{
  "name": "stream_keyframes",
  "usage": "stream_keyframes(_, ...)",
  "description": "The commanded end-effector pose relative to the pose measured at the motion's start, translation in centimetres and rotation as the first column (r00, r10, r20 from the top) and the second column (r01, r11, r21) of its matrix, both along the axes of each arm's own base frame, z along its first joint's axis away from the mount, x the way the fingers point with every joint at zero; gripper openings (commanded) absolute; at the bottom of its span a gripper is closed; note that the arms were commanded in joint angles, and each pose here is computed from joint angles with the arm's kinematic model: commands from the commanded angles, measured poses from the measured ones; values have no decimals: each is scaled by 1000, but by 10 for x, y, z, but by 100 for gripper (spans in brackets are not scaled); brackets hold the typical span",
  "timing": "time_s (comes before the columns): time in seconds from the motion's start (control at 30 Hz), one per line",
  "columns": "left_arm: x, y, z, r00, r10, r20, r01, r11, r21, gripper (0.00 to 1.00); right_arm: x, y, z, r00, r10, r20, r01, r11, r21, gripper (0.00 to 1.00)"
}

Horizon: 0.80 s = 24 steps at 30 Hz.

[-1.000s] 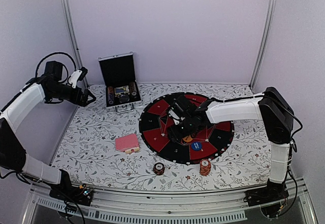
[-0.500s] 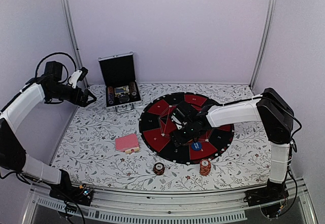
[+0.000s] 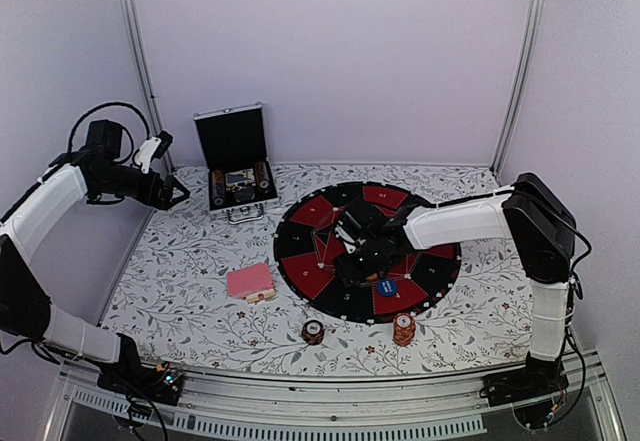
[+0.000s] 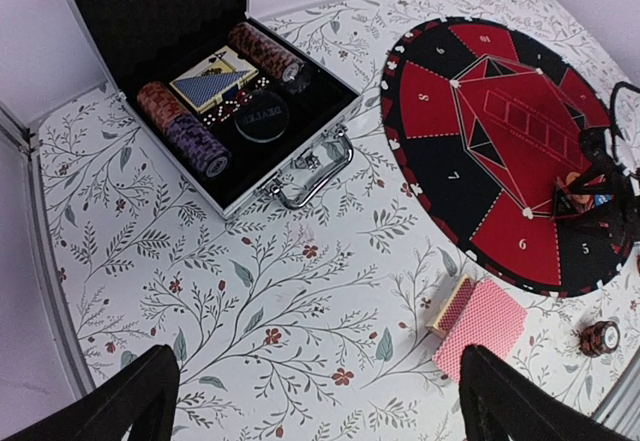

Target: Distribute texas hold em gaming equipment

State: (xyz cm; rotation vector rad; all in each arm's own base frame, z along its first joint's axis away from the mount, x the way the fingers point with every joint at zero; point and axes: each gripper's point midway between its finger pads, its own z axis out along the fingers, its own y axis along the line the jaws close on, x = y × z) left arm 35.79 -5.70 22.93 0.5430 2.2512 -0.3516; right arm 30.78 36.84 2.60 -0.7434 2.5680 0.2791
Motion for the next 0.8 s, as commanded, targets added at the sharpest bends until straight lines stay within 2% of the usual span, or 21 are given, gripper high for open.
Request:
stream_keyframes(0.0, -2, 1, 15, 1000, -4, 31, 4, 1000, -4, 100, -1, 11, -5, 999, 32, -1, -32, 999, -12, 62)
stream_keyframes(0.13, -2, 2, 14, 1000, -1, 30, 1, 1000, -2, 100, -4, 18, -9, 999, 52, -6, -52, 998, -18, 59)
stream_keyframes(0.4, -2, 2, 15, 999, 1, 32, -1, 1000, 0, 100, -26, 42, -14, 993, 115, -23, -115, 993, -7, 46)
stream_keyframes(0.77, -3, 1, 19, 999, -3, 35, 3, 1000, -6, 100, -46, 67, -14, 990, 132, -48, -129, 990, 63, 43)
